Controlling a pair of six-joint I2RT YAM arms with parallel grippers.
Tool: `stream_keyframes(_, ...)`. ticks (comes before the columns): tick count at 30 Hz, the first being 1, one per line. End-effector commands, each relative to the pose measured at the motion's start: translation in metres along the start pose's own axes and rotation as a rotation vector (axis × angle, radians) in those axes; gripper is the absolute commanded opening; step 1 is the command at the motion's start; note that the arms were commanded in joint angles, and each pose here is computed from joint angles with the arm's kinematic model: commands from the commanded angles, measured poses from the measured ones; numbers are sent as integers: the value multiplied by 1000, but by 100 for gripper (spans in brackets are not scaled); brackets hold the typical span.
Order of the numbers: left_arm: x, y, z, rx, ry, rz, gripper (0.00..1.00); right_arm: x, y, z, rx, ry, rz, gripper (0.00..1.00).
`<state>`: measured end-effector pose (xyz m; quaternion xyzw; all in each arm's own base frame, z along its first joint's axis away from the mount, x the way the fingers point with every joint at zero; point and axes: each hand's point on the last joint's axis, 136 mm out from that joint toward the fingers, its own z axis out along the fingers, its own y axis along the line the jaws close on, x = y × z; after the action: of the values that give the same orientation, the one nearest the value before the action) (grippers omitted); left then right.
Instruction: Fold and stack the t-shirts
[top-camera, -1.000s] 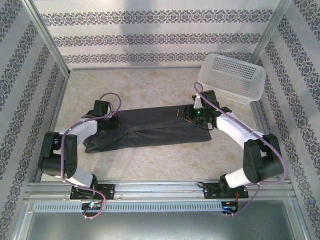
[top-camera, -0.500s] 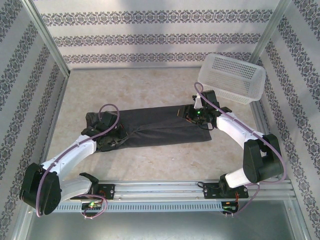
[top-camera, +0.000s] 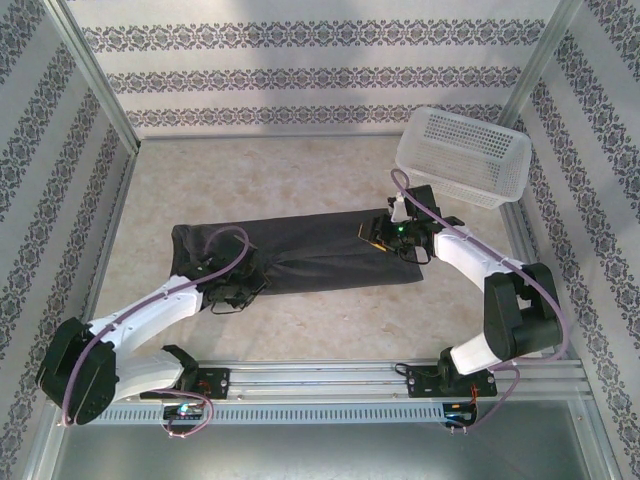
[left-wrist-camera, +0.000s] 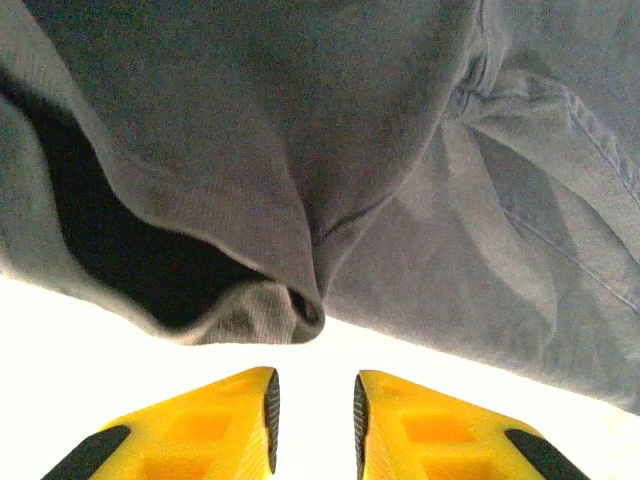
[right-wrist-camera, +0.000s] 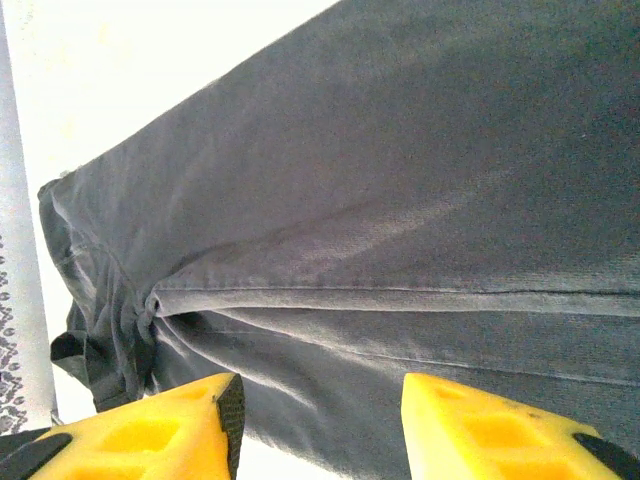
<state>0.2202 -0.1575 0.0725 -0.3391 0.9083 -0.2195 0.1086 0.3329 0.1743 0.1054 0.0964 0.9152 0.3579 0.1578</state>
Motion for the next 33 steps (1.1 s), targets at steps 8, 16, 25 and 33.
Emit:
stream_keyframes(8,-80,24,-58,-42,-209,-68,34,-1,0,5,-8,25,4,46)
stream_keyframes(16,-169,53,-27,-39,-260,-76,34,-5,12,4,-21,28,-15,46)
stream_keyframes(25,-123,62,1,-14,-46,17,29,-3,11,6,-15,35,-11,46)
stream_keyframes(33,-47,85,-11,16,67,-42,26,-4,11,14,-27,44,2,46)
